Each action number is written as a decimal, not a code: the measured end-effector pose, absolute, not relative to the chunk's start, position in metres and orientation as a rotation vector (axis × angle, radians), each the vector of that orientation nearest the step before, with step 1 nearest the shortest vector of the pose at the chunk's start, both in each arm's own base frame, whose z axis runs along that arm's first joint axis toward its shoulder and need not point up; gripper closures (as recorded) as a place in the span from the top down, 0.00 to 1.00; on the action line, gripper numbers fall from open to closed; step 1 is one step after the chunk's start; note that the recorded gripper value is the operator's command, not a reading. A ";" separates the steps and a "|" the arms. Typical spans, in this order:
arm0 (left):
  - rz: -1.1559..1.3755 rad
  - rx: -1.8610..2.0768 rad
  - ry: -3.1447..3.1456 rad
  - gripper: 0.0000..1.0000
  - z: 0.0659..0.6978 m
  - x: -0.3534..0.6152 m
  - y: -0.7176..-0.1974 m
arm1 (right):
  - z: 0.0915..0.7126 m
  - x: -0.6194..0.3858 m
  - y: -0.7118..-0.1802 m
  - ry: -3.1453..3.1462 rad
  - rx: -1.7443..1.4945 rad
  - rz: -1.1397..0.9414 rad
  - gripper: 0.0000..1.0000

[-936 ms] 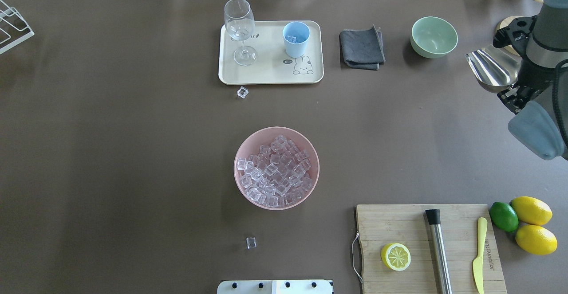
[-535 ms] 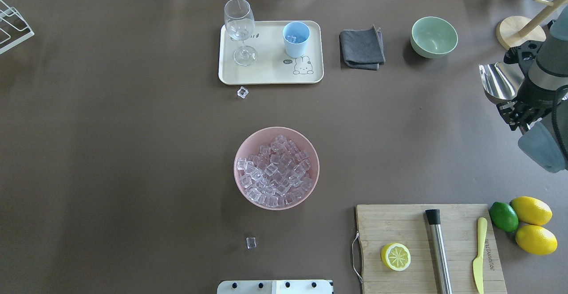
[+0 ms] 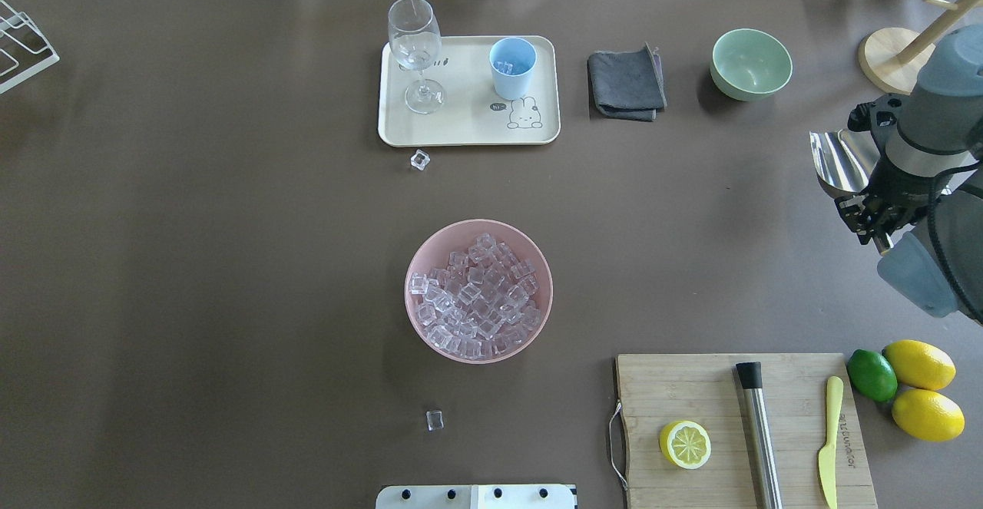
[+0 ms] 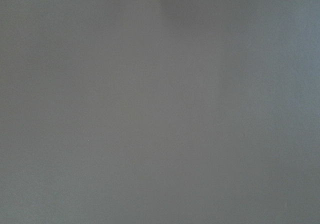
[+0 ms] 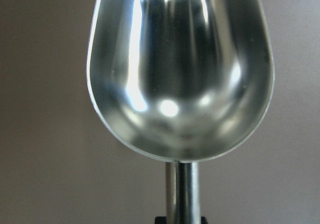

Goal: Put ice in cup with scoop

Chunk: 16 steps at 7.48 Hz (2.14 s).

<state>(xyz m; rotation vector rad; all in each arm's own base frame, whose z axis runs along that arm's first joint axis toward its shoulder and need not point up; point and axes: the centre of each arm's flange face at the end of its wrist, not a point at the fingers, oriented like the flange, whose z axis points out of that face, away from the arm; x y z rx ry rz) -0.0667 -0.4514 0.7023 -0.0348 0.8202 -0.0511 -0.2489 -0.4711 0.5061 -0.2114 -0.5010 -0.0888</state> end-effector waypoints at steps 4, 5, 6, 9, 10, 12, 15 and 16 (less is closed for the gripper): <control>-0.056 -0.034 0.820 0.98 0.703 -0.069 -0.450 | 0.526 -0.273 -0.460 -0.474 -0.274 -0.062 0.76; -0.057 -0.035 0.820 0.98 0.703 -0.069 -0.450 | 0.531 -0.276 -0.461 -0.481 -0.277 -0.063 0.99; -0.057 -0.036 0.820 0.98 0.704 -0.069 -0.449 | 0.536 -0.279 -0.463 -0.490 -0.275 -0.066 1.00; -0.059 -0.038 0.819 0.98 0.705 -0.069 -0.448 | 0.532 -0.283 -0.468 -0.520 -0.244 -0.077 1.00; -0.058 -0.038 0.819 0.98 0.705 -0.069 -0.448 | 0.523 -0.277 -0.471 -0.534 -0.225 -0.070 1.00; -0.058 -0.039 0.819 0.98 0.704 -0.069 -0.449 | 0.492 -0.226 -0.490 -0.593 -0.158 0.006 1.00; -0.063 -0.042 0.820 0.98 0.704 -0.068 -0.449 | 0.467 -0.082 -0.502 -0.743 -0.085 0.160 1.00; -0.063 -0.044 0.820 0.98 0.705 -0.067 -0.449 | 0.475 -0.029 -0.501 -0.764 -0.056 0.126 1.00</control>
